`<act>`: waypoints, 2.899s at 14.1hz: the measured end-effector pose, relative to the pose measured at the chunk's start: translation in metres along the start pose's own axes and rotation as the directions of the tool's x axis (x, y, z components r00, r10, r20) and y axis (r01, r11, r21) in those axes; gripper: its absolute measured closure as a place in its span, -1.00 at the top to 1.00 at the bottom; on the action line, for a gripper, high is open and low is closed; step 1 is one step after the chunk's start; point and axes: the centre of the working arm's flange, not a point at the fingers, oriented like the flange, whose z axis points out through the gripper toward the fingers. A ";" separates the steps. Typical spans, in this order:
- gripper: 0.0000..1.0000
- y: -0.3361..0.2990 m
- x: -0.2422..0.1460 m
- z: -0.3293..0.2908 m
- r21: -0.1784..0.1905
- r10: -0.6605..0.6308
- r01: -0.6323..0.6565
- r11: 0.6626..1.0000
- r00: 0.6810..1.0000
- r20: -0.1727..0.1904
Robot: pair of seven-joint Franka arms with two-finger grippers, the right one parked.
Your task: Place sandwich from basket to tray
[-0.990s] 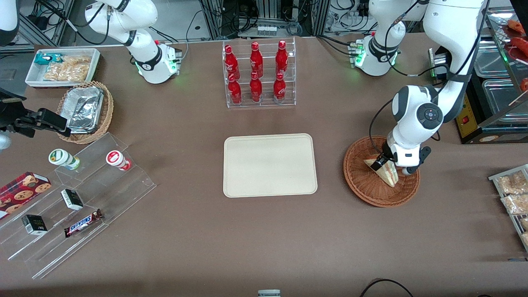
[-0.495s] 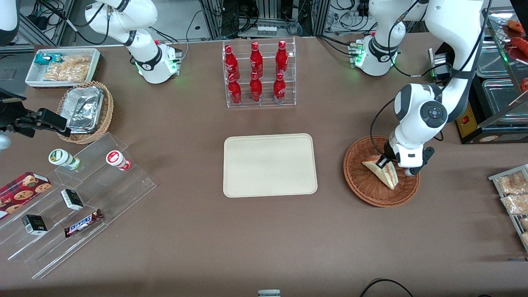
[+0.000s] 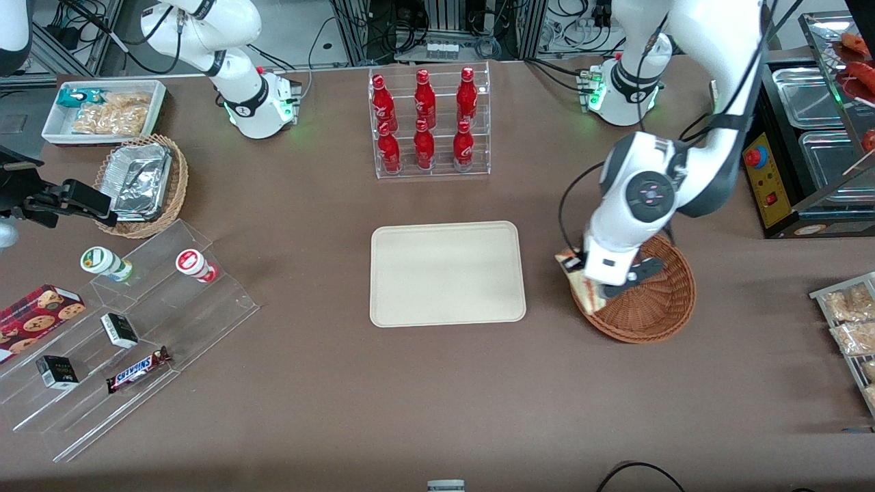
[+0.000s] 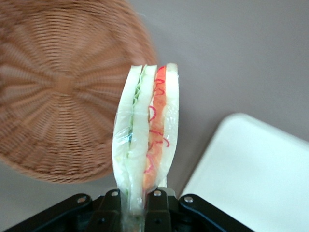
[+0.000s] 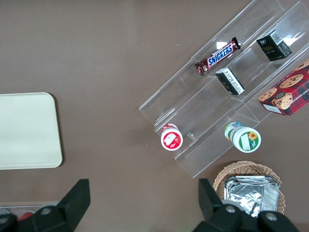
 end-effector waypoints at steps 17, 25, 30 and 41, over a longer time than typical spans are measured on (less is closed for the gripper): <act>-0.70 0.210 -0.148 0.093 0.020 0.211 -0.211 0.977 0.977 0.014; 0.35 0.218 -0.148 0.088 0.013 0.215 -0.215 0.976 0.977 0.005; 1.00 0.202 -0.128 0.006 0.025 0.183 -0.182 0.983 0.983 -0.005; 1.00 0.042 0.003 -0.088 0.098 0.090 -0.094 0.991 0.995 0.046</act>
